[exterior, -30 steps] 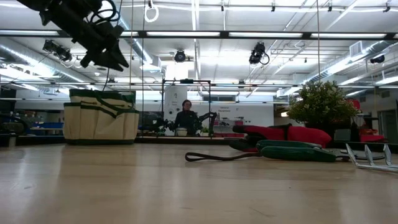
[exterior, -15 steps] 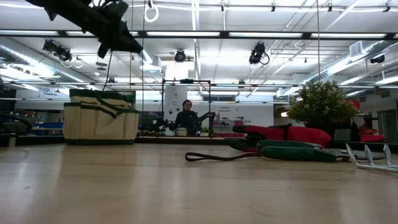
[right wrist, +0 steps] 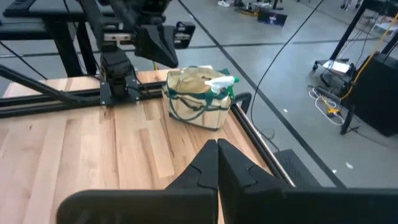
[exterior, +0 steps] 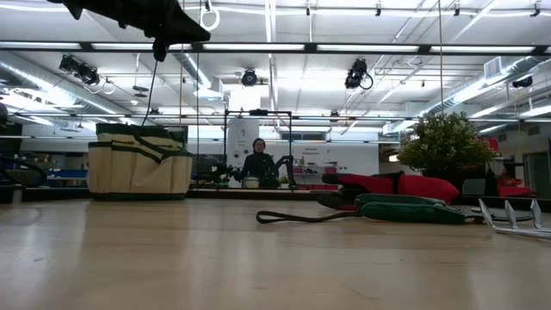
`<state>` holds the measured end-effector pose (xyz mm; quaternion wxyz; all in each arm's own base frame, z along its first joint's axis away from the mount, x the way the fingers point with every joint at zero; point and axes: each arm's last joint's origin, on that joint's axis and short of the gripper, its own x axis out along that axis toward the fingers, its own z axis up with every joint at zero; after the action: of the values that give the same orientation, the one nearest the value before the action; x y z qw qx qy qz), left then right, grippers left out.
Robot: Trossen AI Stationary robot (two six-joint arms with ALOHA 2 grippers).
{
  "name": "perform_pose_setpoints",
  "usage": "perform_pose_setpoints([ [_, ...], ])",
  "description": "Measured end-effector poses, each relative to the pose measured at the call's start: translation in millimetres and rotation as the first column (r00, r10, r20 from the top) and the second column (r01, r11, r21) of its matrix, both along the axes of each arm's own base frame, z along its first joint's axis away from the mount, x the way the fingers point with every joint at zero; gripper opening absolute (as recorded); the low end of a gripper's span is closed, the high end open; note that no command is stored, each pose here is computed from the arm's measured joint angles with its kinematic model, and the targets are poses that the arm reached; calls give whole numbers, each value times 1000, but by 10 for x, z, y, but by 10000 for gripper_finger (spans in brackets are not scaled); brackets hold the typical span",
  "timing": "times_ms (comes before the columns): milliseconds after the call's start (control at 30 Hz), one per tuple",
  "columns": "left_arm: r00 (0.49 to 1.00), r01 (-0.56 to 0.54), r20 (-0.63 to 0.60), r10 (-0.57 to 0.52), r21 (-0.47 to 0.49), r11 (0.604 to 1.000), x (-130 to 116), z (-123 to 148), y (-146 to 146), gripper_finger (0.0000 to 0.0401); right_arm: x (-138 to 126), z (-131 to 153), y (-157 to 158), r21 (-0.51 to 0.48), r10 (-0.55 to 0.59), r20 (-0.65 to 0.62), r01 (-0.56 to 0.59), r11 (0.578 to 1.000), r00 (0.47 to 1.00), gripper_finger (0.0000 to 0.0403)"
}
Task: Pick & Place Garden tools in Gardening bag
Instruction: Put the brown hand rake into the gardening bag
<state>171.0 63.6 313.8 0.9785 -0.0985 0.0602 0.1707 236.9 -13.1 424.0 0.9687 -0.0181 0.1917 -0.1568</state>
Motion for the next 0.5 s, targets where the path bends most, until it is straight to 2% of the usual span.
perform_pose_setpoints([
  [233,998,67,-7,-67,24,997,37,1,-109,9,-16,-37,1,3,-1,-41,1,1000,999,2],
  [500,993,103,45,-105,48,994,74,56,-222,6,-60,-120,1,49,-21,-123,28,998,992,42],
])
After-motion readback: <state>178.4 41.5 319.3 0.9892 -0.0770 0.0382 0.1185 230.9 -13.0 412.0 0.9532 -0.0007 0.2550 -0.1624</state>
